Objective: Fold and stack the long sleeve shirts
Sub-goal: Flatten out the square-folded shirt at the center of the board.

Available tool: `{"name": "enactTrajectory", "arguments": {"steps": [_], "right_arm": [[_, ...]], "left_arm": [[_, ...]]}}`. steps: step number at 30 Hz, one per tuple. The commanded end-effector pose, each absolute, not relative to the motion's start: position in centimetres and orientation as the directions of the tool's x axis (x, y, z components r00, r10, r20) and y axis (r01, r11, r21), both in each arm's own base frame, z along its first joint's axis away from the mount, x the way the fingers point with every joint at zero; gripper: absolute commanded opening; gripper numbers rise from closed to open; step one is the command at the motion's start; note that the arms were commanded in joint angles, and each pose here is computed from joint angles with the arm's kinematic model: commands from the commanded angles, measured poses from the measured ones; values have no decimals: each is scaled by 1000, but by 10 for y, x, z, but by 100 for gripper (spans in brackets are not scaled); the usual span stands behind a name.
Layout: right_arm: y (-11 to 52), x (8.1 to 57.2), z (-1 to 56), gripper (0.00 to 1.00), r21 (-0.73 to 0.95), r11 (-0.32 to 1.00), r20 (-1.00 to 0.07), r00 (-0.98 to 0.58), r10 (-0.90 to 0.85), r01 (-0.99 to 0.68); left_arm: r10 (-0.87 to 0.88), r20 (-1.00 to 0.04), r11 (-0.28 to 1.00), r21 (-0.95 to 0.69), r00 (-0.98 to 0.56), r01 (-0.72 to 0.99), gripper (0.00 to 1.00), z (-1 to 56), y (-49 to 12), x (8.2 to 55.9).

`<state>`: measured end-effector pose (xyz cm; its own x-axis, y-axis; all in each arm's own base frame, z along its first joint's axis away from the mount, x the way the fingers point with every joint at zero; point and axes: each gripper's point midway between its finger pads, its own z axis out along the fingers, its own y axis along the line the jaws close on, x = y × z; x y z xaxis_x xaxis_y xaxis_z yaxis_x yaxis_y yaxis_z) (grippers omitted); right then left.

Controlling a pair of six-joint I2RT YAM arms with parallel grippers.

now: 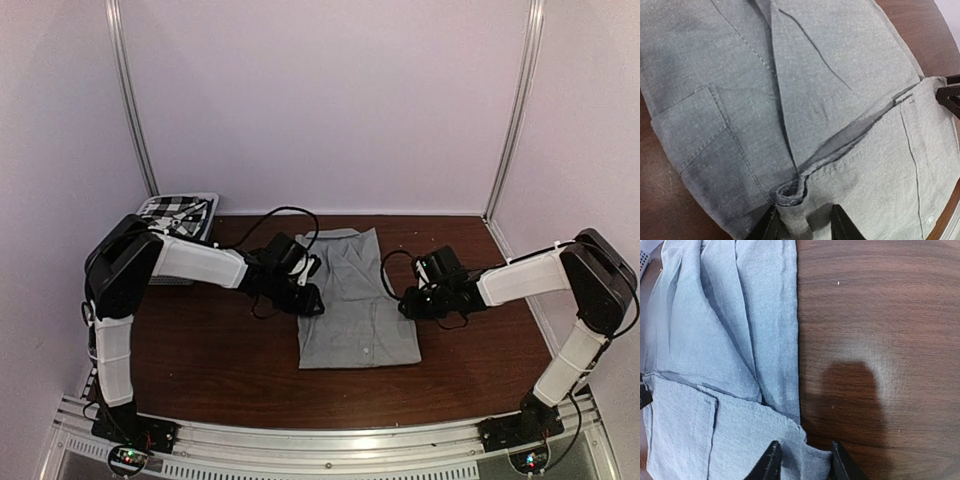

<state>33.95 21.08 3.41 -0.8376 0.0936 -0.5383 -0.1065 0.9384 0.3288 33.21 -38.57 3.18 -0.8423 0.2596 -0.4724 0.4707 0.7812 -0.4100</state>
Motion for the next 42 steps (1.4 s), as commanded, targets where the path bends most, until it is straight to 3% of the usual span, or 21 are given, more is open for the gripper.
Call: {"name": "enactTrajectory", "arguments": {"steps": [1, 5, 10, 16, 22, 29, 31, 34, 38, 42], "right_arm": [[212, 345, 39, 30, 332, 936, -559, -824, 94, -119], [215, 345, 45, 17, 338, 932, -565, -820, 90, -130], [217, 341, 57, 2, 346, 926, -574, -814, 84, -149], [233, 319, 85, 0, 369, 902, -596, -801, 45, -224], [262, 252, 104, 0, 421, 831, -593, -804, -50, -363], [261, 140, 81, 0, 510, 748, -495, -856, -148, -425], [255, 117, 72, 0, 543, 733, -460, -876, -147, -409], [243, 100, 65, 11, 555, 743, -431, -893, -128, -375], [233, 104, 81, 38, 551, 756, -461, -884, -77, -353], [226, 120, 102, 53, 509, 791, -526, -850, -25, -339]], "left_arm": [[267, -518, 737, -434, -813, 518, 28, 47, -405, 337], [276, -526, 725, -436, -805, 533, 14, 53, -408, 336], [285, -560, 689, -444, -778, 573, 4, 77, -411, 330], [330, -592, 571, -495, -735, 655, 1, 119, -415, 299], [447, -558, 411, -566, -700, 714, 0, 135, -414, 218], [635, -400, 299, -662, -661, 687, 0, 100, -383, 84], [653, -349, 324, -674, -672, 664, 3, 85, -370, 65], [641, -325, 348, -685, -696, 640, 18, 79, -357, 58], [600, -383, 346, -667, -702, 659, 51, 101, -356, 64], [531, -461, 401, -601, -710, 691, 61, 122, -362, 89]]}}
